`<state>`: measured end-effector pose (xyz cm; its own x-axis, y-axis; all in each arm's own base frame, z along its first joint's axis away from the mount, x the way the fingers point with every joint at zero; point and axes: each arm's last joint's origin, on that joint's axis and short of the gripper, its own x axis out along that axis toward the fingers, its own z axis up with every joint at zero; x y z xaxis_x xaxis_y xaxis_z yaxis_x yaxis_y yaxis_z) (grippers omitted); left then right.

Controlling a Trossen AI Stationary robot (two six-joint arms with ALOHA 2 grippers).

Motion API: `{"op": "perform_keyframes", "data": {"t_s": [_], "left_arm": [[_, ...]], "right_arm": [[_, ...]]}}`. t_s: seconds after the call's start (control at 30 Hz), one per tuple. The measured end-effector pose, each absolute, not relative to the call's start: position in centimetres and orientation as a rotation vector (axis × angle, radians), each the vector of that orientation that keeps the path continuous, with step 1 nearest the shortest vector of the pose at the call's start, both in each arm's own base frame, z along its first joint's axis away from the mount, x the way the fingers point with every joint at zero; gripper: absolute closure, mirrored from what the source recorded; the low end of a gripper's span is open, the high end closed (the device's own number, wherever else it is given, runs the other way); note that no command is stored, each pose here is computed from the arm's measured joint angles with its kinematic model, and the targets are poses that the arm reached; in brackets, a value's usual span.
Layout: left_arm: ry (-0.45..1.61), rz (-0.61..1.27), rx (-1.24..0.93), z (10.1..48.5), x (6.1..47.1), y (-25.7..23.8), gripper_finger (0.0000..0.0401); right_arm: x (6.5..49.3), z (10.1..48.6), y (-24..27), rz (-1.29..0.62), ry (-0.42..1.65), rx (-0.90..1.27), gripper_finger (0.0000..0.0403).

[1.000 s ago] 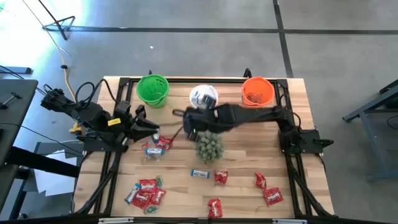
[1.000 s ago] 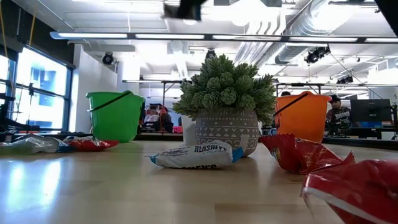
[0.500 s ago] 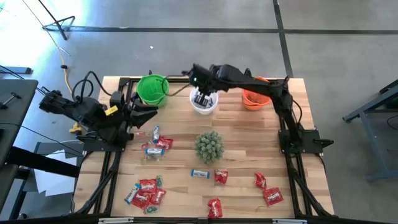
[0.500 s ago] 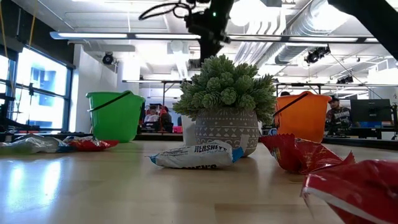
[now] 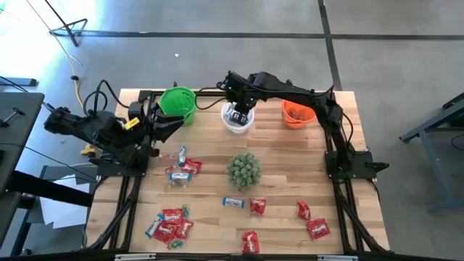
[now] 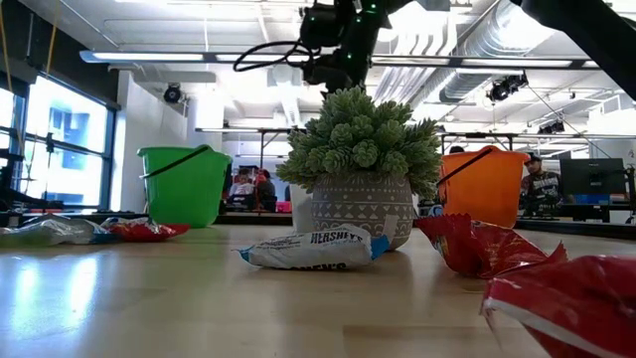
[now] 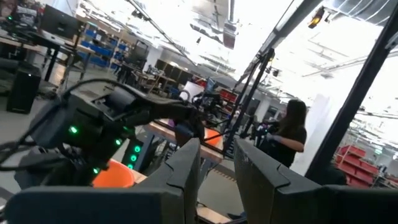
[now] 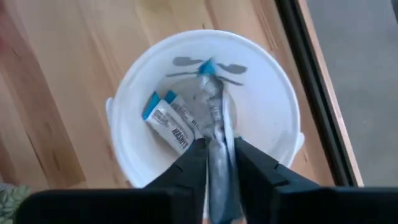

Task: Sort candy
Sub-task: Put the white chocolate bars into the white bucket

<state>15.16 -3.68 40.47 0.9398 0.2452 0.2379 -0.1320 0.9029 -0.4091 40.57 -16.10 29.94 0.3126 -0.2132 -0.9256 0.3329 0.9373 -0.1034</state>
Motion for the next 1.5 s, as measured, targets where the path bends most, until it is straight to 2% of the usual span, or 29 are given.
{"op": "perform_keyframes", "data": {"t_s": [0.2, 0.43, 0.67, 1.0, 1.27, 1.5], "left_arm": [[-0.309, 0.206, -0.386, 40.8, 14.4, -3.3, 0.0319], [-0.308, 0.157, -0.379, 40.9, 13.6, -3.2, 0.0319], [-0.258, 0.081, -0.391, 40.5, 13.7, -3.6, 0.0319], [-0.135, -0.066, -0.478, 39.6, 13.7, -4.5, 0.0319], [-0.093, -0.201, -0.518, 39.5, 13.5, -5.4, 0.0319], [-0.082, -0.239, -0.537, 39.5, 13.3, -5.9, 0.0319]], "right_arm": [[40.3, 30.0, -15.6, -0.356, 1.231, 0.158, 0.0286], [40.3, 32.5, -12.2, -0.300, 1.254, 0.154, 0.0275], [40.8, 35.2, -5.0, -0.220, 1.230, 0.137, 0.0274], [41.4, 34.8, 5.3, -0.245, 1.191, 0.252, 0.0274], [39.5, 34.8, 13.9, -0.302, 1.141, 0.374, 0.0274], [37.3, 34.6, 19.4, -0.325, 1.091, 0.346, 0.0274]]}}
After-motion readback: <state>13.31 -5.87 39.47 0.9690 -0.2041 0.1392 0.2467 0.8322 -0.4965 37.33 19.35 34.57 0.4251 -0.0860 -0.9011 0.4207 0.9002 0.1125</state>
